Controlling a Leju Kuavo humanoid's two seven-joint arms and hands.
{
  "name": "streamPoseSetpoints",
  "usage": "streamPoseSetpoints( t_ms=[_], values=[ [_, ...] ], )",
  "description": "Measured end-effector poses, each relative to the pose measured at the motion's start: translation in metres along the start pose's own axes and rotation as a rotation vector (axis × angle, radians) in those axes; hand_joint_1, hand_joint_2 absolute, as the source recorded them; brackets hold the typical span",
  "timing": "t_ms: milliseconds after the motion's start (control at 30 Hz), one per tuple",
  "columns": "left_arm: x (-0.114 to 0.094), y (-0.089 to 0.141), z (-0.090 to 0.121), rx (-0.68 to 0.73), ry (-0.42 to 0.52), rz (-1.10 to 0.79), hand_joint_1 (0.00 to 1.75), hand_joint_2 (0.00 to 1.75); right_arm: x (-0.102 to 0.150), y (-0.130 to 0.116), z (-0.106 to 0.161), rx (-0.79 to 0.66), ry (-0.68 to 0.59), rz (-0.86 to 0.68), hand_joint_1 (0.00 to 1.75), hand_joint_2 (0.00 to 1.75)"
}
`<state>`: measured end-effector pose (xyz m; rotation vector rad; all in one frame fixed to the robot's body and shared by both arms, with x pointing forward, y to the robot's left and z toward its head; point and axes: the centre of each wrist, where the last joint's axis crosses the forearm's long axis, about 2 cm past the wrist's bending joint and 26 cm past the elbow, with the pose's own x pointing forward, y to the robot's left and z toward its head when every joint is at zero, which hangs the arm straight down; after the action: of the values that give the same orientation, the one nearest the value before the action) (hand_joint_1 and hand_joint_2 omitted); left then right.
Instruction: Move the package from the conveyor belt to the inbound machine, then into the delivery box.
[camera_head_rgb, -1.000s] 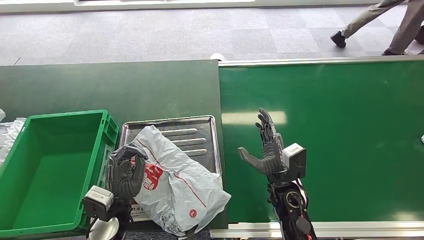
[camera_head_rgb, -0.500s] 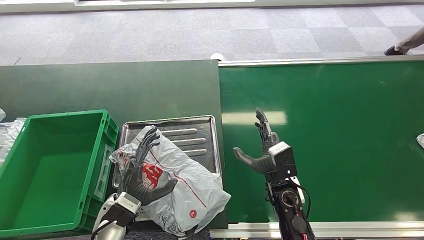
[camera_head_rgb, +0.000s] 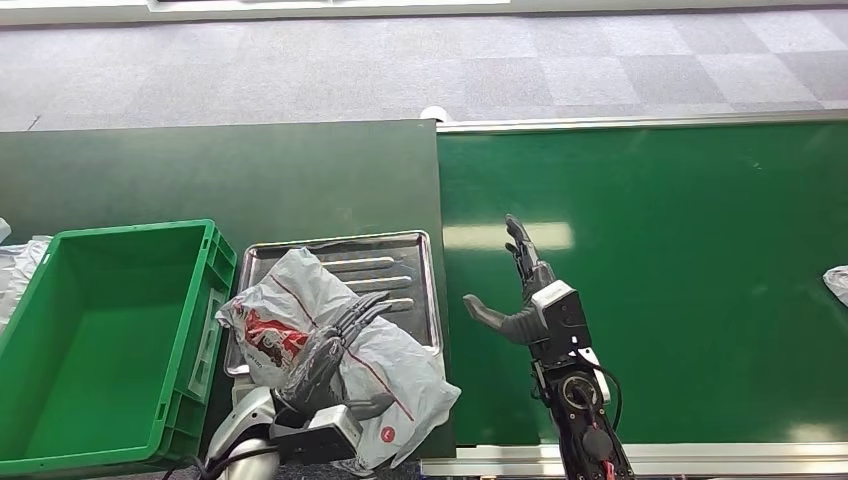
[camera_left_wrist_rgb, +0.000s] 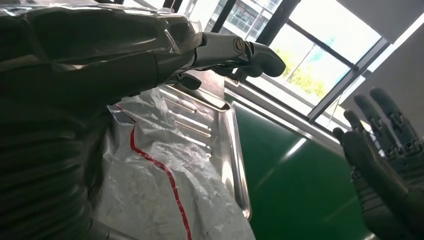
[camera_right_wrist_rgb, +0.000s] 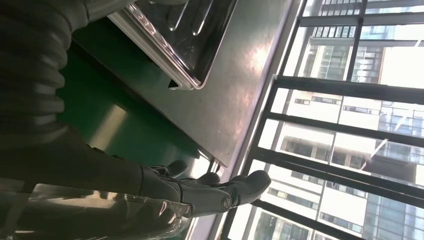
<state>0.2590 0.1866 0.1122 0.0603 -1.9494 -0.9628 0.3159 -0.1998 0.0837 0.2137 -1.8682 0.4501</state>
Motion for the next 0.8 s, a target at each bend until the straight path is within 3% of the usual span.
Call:
streamPoseSetpoints(
  t_ms=[300, 433, 633, 767, 800],
  values=[
    [-0.013, -0.017, 0.004, -0.185, 0.088, -0.015, 0.0, 1.75, -0.002, 0.0, 0.001, 0.015, 0.002, 0.002, 0.0, 1.75],
    [-0.017, -0.018, 0.004, -0.215, 0.119, -0.02, 0.19, 1.75, -0.002, 0.0, 0.002, 0.015, 0.005, 0.002, 0.0, 1.75],
    [-0.019, -0.018, 0.003, -0.222, 0.145, -0.023, 0.19, 1.75, -0.004, 0.0, 0.005, 0.015, 0.014, -0.002, 0.0, 1.75],
    [-0.02, -0.019, 0.003, -0.224, 0.148, -0.023, 1.74, 1.75, -0.004, 0.0, 0.006, 0.013, 0.016, -0.003, 0.0, 1.75],
    [-0.02, -0.019, 0.003, -0.223, 0.149, -0.024, 1.75, 1.75, -0.004, 0.0, 0.006, 0.013, 0.017, -0.003, 0.0, 1.75]
  ],
)
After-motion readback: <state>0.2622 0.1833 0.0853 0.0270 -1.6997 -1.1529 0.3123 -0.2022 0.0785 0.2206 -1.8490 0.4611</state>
